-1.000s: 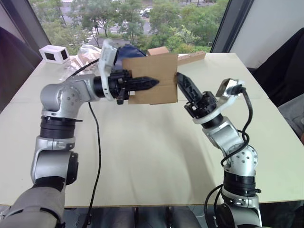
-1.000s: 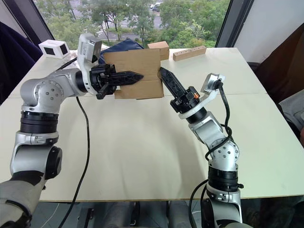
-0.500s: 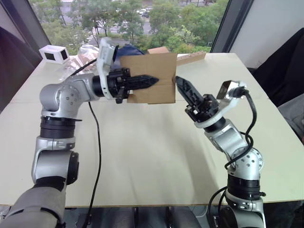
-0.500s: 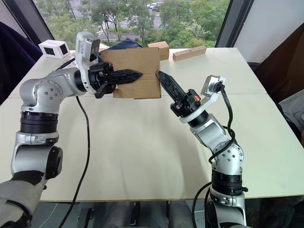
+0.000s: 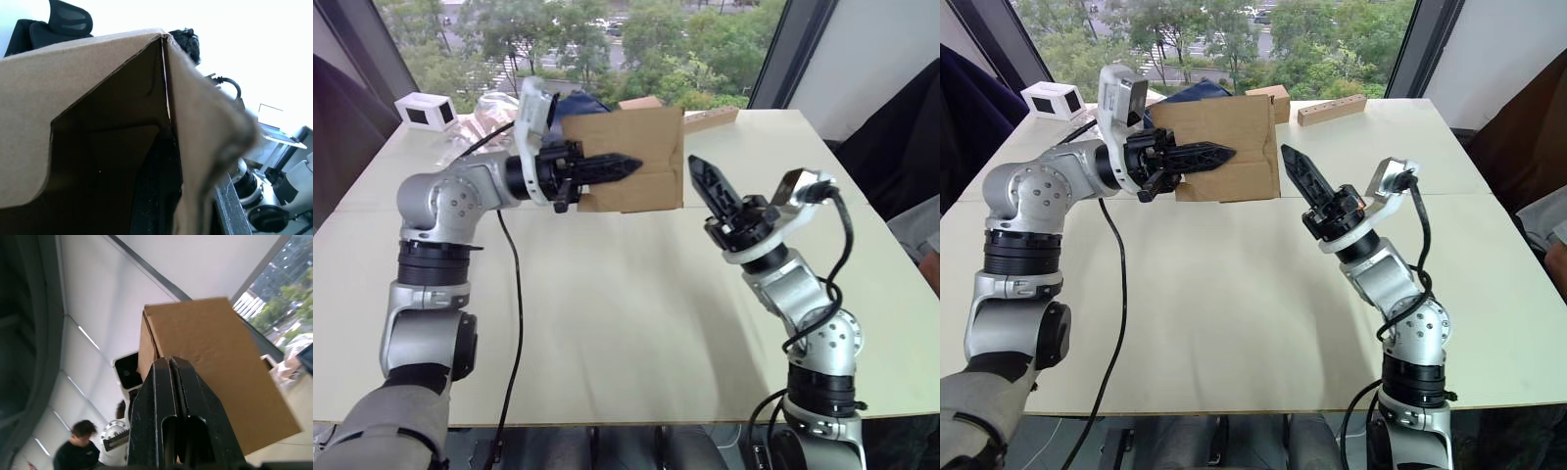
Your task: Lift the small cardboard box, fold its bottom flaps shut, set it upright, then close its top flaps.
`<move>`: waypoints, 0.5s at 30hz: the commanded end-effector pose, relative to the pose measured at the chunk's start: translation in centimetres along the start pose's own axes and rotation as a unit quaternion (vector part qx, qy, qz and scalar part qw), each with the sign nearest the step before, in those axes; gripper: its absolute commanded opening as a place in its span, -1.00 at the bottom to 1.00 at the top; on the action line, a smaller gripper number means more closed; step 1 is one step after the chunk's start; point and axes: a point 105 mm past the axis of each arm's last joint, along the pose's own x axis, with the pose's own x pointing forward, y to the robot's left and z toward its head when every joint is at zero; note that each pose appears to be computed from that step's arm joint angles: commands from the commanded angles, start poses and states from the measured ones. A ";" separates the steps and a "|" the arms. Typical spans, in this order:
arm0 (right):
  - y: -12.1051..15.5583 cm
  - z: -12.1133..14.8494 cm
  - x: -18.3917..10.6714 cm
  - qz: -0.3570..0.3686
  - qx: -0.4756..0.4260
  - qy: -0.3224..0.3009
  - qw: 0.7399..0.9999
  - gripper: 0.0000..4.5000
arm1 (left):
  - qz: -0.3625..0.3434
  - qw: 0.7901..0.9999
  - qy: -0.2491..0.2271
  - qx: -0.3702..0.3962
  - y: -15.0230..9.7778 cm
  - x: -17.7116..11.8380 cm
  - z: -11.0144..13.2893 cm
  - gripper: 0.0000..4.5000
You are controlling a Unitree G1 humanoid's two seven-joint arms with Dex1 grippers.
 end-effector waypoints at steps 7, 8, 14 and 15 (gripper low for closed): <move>0.0 0.4 0.3 -0.016 -0.078 0.042 0.996 -0.99 | -0.012 1.000 -0.010 0.022 -0.8 -0.1 0.9 -1.00; -0.1 0.0 0.6 -0.015 -0.082 0.054 0.995 -0.99 | -0.012 1.000 -0.009 0.022 -0.8 0.0 0.9 -1.00; 0.1 -2.6 1.7 0.013 -0.084 0.107 0.991 -0.99 | -0.020 1.000 -0.001 0.018 -0.9 0.4 0.4 -1.00; 0.2 -2.9 1.8 0.020 -0.081 0.112 0.990 -0.99 | -0.021 1.000 0.001 0.017 -1.0 0.4 0.3 -1.00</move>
